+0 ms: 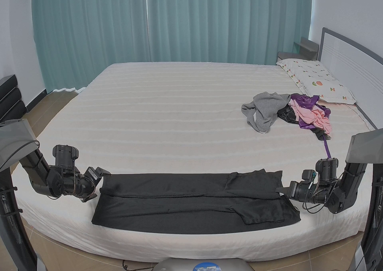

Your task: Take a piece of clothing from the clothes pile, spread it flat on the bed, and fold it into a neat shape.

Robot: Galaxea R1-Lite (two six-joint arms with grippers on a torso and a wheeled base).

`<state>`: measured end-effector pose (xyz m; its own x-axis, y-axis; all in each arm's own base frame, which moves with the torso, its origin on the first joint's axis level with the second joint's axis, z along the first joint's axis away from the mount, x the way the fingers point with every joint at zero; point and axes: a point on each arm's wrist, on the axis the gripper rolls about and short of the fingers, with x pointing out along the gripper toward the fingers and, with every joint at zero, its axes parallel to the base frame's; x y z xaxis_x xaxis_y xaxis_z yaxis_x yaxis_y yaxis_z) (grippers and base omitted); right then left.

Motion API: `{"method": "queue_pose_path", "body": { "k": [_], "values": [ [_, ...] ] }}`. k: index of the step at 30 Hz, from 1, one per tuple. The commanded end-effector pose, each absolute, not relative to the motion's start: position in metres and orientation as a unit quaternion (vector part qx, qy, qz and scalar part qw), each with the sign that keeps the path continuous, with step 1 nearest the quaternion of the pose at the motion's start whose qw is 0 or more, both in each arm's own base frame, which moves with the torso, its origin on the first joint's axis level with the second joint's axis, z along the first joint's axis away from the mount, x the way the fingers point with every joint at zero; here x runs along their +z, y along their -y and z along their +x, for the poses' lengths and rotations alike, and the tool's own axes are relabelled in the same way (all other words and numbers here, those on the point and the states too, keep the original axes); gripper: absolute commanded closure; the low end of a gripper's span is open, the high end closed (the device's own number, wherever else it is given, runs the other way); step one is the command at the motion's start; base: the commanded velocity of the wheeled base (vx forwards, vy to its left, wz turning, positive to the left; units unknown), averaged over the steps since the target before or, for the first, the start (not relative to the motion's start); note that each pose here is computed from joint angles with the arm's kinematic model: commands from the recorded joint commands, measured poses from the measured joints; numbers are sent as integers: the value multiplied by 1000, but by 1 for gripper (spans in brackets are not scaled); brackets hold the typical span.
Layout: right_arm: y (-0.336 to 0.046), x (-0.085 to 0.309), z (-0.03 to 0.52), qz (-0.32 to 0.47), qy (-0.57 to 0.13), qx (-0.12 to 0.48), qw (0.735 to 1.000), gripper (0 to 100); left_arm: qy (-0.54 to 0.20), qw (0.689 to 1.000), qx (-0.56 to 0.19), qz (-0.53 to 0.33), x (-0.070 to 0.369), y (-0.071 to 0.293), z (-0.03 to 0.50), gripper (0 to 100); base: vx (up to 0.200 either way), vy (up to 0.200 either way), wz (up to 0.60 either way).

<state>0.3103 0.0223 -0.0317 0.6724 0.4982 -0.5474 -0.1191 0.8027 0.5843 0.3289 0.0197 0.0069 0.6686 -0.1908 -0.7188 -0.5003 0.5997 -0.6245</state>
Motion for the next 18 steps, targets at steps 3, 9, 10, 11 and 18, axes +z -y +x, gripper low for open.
{"method": "queue_pose_path", "body": {
  "k": [3,9,10,11,18],
  "values": [
    [-22,-35,302,258,-377,174,873,100,-397,801,97,-437,6,-19,329,0,0,0,0],
    [-22,-36,297,245,-382,177,873,100,-399,803,100,-430,3,-16,329,0,0,0,0],
    [-22,-36,297,245,-382,177,873,100,-399,805,107,-426,2,-14,330,0,0,0,0],
    [-22,-36,297,245,-382,177,873,100,-398,808,115,-419,-1,-12,332,0,0,0,0],
    [-23,-32,298,246,-377,177,875,0,-396,816,138,-398,-7,-2,336,0,0,0,0]
  ]
}}
